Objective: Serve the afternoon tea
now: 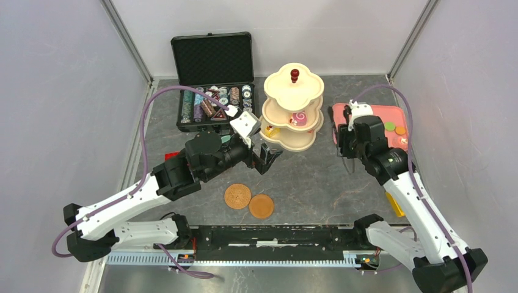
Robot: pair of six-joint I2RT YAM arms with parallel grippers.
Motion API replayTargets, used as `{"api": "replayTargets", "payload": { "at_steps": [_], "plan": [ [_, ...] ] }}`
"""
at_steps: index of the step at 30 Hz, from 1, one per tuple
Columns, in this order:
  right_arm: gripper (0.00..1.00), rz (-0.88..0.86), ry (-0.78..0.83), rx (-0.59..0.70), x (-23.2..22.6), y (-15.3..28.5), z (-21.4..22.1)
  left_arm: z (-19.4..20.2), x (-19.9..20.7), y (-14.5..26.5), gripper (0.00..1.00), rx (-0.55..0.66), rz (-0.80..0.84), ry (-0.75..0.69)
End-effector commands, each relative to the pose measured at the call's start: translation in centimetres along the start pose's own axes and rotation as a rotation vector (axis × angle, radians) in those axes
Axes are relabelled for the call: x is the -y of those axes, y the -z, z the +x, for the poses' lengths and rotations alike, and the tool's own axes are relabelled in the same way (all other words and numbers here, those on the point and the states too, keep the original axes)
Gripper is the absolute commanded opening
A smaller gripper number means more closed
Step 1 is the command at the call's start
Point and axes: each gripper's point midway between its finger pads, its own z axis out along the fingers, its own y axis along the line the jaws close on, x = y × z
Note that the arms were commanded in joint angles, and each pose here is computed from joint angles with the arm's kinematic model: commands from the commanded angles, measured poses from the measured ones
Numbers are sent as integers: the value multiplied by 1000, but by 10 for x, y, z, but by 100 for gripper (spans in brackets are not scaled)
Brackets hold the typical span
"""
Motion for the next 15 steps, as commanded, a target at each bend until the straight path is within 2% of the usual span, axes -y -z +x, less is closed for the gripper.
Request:
{"api": "replayTargets", "payload": {
  "at_steps": [1,5,13,15],
  "plan": [
    [50,222,13,-33,49,6,7,-17,-1,4,100,67,7,-15],
    [49,252,-24,-43,66,-1,1,-15,1,2,100,66,12,-16],
    [48,396,-47,-267,124,-19,27,-9,2,-2,100,55,7,-24],
    [48,454,-109,-292,154,-18,37,-9,3,-3,100,55,10,-23]
  ]
}}
